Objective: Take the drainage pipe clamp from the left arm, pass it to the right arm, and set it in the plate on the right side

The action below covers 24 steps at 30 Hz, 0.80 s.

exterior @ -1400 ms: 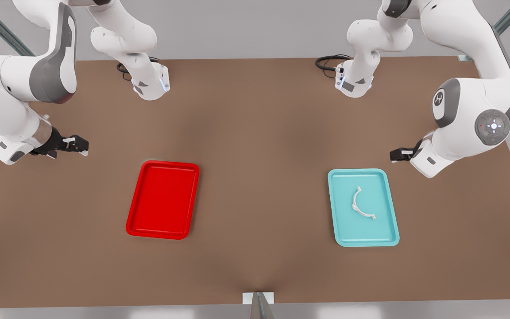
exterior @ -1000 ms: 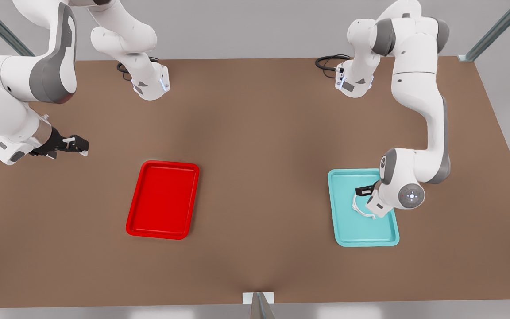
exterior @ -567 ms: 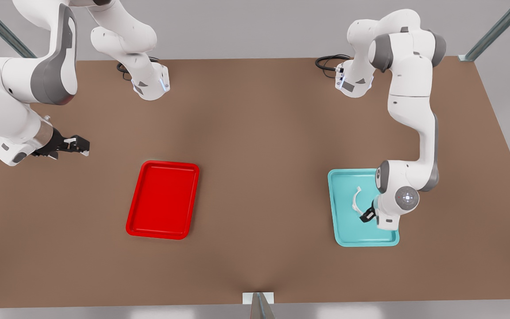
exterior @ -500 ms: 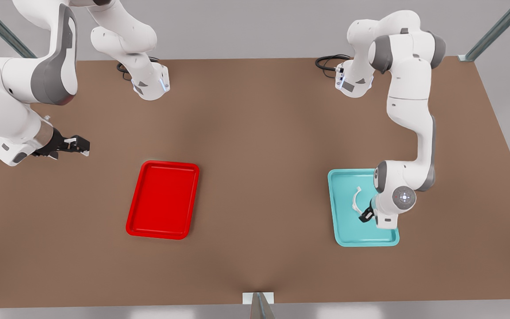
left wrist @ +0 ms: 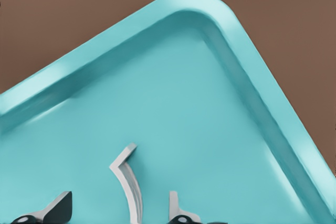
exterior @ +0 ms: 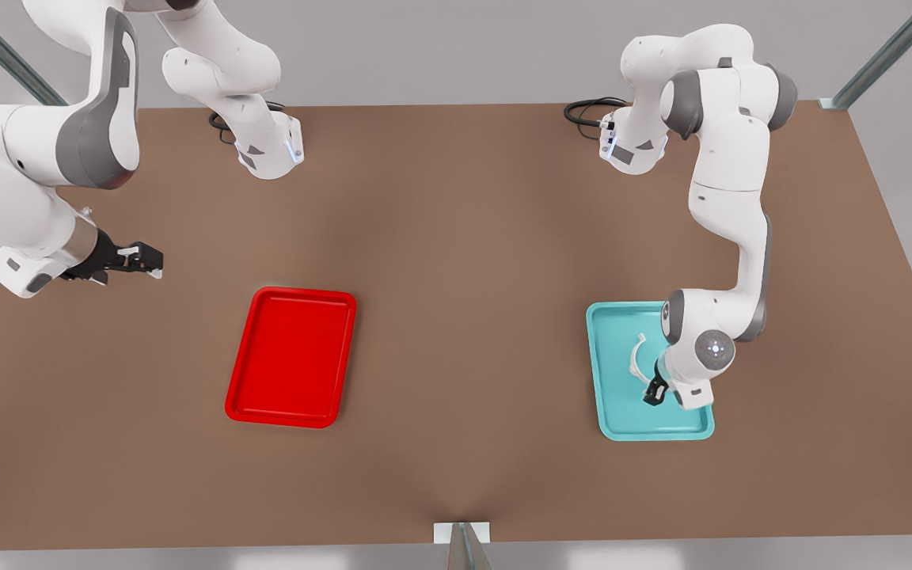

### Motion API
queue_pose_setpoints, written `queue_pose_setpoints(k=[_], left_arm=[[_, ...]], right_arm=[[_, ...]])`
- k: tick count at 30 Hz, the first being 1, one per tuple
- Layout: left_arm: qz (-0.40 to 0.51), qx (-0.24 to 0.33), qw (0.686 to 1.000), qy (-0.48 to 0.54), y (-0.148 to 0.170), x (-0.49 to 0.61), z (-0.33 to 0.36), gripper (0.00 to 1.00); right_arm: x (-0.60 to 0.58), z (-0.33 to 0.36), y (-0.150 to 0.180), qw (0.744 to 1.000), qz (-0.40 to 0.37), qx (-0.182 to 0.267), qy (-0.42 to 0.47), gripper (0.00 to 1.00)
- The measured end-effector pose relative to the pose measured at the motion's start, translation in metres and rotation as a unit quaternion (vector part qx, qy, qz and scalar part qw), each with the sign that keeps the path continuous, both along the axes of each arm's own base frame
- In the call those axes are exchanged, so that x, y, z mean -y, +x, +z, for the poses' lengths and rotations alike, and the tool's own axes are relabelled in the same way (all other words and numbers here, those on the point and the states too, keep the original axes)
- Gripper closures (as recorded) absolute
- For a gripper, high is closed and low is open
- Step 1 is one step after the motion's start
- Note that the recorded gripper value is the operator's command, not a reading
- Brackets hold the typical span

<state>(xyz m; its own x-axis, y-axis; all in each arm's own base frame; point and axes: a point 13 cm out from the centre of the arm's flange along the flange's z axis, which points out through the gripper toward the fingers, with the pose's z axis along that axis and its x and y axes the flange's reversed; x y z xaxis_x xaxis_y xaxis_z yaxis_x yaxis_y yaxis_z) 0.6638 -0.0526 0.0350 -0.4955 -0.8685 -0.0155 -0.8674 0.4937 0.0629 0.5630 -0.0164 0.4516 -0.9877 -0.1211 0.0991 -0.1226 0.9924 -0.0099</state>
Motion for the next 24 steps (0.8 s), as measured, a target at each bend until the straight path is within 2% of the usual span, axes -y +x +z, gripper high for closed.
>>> queue_pose_setpoints(k=[1, 5, 8, 19, 22, 24], left_arm=[[0.006, 0.002, 1.000, 0.000, 0.001, 0.001, 0.000, 0.49], [0.026, 0.007, 1.000, -0.002, 0.002, 0.005, 0.000, 0.49], [0.040, 0.008, 0.999, 0.000, 0.002, 0.006, 0.000, 0.77], [0.071, 0.020, 0.997, 0.002, 0.011, 0.007, 0.022, 0.79], [0.069, 0.031, 0.997, -0.003, 0.019, 0.019, 0.049, 0.79], [0.070, 0.041, 0.997, -0.007, 0.039, 0.027, 0.076, 0.79]], right_arm=[[0.000, -0.001, 0.000, 1.000, 0.000, -0.001, 0.000, 0.00], [0.000, -0.001, -0.001, 1.000, 0.000, -0.002, 0.000, 0.00], [0.000, -0.002, -0.001, 1.000, 0.000, -0.002, 0.000, 0.00], [-0.002, -0.005, 0.000, 1.000, 0.001, -0.006, 0.003, 0.00], [-0.029, -0.035, 0.018, 0.999, 0.012, -0.021, 0.023, 0.00], [-0.092, -0.063, 0.032, 0.997, 0.049, -0.028, 0.043, 0.00]])
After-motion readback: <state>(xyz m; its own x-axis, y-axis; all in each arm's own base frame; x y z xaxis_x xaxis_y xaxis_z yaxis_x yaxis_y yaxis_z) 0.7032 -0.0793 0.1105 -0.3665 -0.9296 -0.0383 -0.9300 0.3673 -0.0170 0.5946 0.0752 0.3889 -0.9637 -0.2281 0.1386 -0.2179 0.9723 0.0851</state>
